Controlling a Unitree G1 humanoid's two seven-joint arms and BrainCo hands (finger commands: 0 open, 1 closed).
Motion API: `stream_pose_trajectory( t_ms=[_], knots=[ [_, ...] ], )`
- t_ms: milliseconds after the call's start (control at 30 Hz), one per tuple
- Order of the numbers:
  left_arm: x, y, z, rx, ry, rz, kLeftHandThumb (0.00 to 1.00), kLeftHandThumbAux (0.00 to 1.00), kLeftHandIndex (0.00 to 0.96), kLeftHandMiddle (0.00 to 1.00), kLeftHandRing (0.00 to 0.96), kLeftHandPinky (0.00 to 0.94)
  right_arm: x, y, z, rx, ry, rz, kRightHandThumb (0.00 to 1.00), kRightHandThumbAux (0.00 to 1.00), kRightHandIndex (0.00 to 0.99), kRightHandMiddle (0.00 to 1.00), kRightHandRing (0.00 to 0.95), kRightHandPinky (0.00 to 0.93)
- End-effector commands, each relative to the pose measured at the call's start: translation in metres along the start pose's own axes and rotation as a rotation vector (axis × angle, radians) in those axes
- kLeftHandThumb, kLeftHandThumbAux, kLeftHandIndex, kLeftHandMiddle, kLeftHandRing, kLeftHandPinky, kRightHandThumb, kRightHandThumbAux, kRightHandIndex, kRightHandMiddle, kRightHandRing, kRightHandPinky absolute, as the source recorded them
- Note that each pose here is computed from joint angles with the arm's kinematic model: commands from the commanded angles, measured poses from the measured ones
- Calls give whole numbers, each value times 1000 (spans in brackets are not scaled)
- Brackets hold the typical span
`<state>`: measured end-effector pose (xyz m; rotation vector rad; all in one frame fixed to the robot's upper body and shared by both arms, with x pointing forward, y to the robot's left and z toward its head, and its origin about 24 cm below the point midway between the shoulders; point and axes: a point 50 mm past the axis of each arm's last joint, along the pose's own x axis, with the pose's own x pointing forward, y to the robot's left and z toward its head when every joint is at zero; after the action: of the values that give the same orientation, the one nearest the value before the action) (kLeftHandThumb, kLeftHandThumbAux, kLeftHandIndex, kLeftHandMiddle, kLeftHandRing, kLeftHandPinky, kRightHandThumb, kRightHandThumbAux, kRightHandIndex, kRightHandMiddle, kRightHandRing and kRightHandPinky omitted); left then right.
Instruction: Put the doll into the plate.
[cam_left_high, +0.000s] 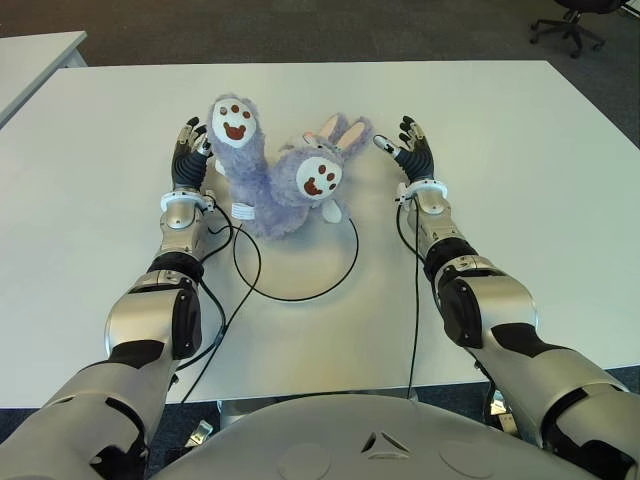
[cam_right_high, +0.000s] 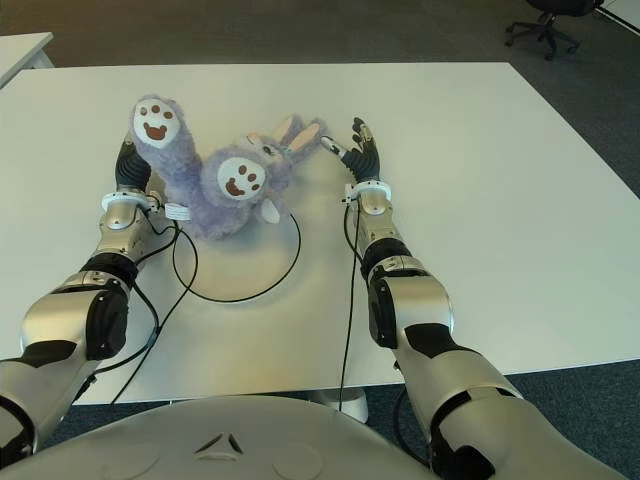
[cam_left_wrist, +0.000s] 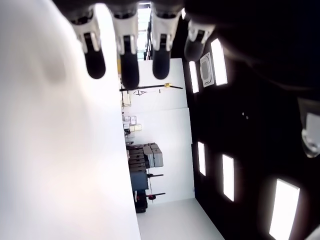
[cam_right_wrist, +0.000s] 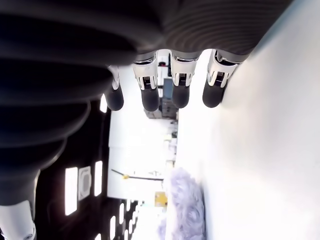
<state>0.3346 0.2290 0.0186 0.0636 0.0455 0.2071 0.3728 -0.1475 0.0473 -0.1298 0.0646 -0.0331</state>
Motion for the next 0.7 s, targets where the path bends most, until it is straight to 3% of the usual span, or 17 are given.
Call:
stream_pose_trajectory(
  t_ms=[33,233,367,700],
  knots=[
    [-26,-10,-45,13,191,-32,0,382,8,148,180,158,-21,3,-51,1,257,32,0,629,48,64,53,51],
    [-26,-12,-45,21,185,-30,0,377,4,143,175,151,-22,2,-54,10,280,42,0,639,43,68,57,58],
    [-26,-13,-44,21,180,-28,0,369,2,150,193,194,-22,1,-56,13,301,46,10,673,42,72,63,84],
    [-26,-14,-44,2,181,-20,0,378,7,157,192,174,-25,0,-62,-16,366,47,105,733,60,70,62,73]
  ],
)
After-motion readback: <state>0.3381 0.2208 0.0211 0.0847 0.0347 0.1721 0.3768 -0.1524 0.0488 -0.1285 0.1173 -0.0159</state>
